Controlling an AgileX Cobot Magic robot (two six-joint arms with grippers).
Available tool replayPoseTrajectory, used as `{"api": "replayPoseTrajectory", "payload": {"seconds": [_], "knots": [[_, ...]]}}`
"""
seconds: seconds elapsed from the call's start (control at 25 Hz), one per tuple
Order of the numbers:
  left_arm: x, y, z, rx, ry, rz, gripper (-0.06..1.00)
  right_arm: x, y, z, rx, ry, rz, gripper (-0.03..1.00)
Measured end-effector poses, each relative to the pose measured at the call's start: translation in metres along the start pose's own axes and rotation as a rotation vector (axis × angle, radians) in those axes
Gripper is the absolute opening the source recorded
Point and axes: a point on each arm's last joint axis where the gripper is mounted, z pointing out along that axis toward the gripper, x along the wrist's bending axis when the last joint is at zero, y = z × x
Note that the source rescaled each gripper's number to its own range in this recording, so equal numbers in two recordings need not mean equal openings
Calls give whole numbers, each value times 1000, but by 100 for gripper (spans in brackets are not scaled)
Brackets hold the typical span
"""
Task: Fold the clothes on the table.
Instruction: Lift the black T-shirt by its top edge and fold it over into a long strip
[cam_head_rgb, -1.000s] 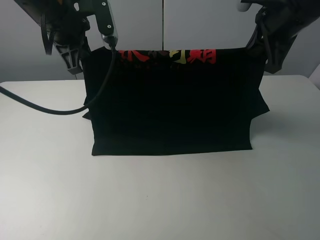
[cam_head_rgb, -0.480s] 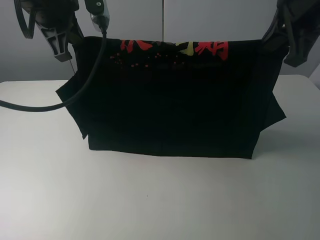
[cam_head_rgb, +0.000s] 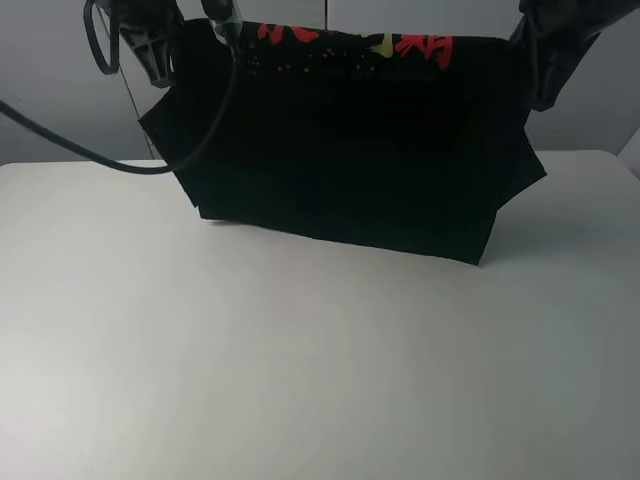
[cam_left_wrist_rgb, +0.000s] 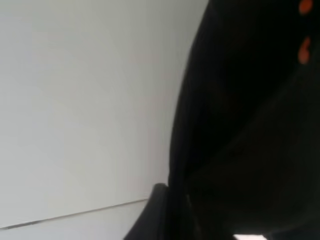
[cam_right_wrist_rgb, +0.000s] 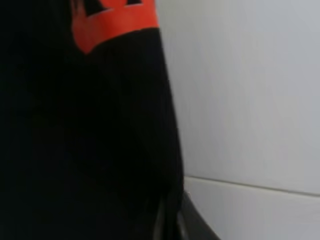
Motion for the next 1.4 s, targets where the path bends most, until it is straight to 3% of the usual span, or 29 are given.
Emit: {"api": "replayPoseTrajectory", "payload": {"seconds": [0.16, 0.28, 0.36, 0.6, 0.76, 1.08, 1.4], "knots": [[23, 10, -3, -34, 113, -68, 0, -21, 4, -10, 3, -94, -51, 0], [26, 10, -5, -15, 100, -103, 0, -23, 4, -13, 19, -76, -43, 0], [17, 4, -5, 43, 8, -116, 0, -13, 1, -11, 42, 10, -37, 0], [-28, -14, -3, 207, -334, -103, 0, 48, -11, 1, 63, 395, -88, 0], [-43, -22, -9, 303, -481, -105, 0, 73, -16, 2, 45, 529, -101, 0], [-65, -28, -18, 360, -681, -121, 0, 96, -22, -14, 67, 732, -89, 0], [-90, -48, -40, 377, -751, -128, 0, 120, -25, -30, 34, 867, -16, 0]]}}
